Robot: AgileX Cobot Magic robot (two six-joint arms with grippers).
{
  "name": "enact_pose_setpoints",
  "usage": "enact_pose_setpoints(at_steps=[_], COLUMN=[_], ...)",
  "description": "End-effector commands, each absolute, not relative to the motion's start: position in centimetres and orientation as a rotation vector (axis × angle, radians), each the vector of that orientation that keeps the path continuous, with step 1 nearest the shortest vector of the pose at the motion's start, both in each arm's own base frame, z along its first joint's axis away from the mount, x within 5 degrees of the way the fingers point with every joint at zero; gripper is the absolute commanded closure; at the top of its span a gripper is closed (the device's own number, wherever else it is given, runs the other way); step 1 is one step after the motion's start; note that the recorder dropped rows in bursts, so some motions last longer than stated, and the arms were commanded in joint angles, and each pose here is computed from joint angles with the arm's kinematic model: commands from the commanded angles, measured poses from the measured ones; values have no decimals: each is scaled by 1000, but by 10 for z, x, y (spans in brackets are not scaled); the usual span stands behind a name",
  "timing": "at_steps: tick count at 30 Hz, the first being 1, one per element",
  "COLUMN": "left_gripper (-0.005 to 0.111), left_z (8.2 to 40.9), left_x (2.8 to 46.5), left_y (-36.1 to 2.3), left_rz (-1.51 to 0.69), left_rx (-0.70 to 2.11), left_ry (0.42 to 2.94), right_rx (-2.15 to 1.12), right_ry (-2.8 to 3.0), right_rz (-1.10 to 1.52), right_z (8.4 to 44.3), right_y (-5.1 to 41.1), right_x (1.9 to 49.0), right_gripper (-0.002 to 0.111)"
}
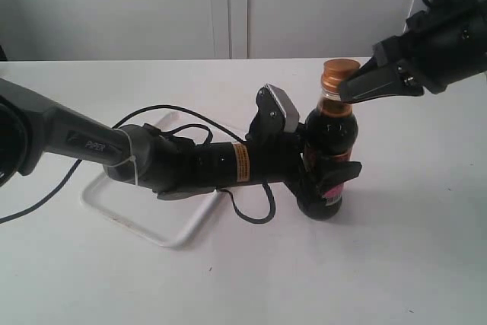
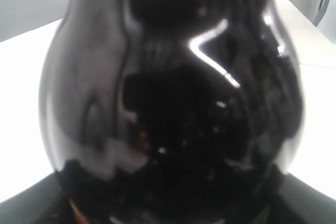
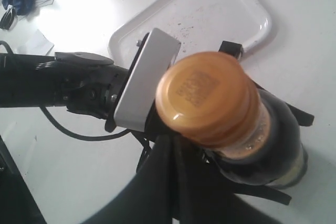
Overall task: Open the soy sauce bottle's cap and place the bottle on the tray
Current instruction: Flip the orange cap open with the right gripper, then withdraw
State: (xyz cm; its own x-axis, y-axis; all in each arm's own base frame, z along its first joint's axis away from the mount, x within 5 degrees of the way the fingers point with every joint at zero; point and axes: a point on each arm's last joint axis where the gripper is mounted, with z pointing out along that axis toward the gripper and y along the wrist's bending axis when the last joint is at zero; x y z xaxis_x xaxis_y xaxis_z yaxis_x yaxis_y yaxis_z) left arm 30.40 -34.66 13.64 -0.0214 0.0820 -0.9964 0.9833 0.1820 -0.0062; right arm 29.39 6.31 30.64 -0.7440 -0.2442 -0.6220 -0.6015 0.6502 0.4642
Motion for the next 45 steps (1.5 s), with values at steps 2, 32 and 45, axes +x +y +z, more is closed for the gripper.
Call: enact_pose_setpoints(at_steps=[2, 32, 45], left_gripper=[107, 107, 107], left_z=[132, 122, 131], left_x=[302, 301, 301], left_y=[-346, -345, -344], left_rz=[-1000, -902, -897], left_rx=[1188, 1317, 1309], left_ry=[1371, 1391, 1376], right_rx=[-611, -343, -500], right_ry=[2313, 2081, 2241], right_rz=[861, 553, 178], right_z=[310, 349, 332], right_y=[61, 44, 23], right_x=[301, 332, 330], right_gripper=[108, 108, 108])
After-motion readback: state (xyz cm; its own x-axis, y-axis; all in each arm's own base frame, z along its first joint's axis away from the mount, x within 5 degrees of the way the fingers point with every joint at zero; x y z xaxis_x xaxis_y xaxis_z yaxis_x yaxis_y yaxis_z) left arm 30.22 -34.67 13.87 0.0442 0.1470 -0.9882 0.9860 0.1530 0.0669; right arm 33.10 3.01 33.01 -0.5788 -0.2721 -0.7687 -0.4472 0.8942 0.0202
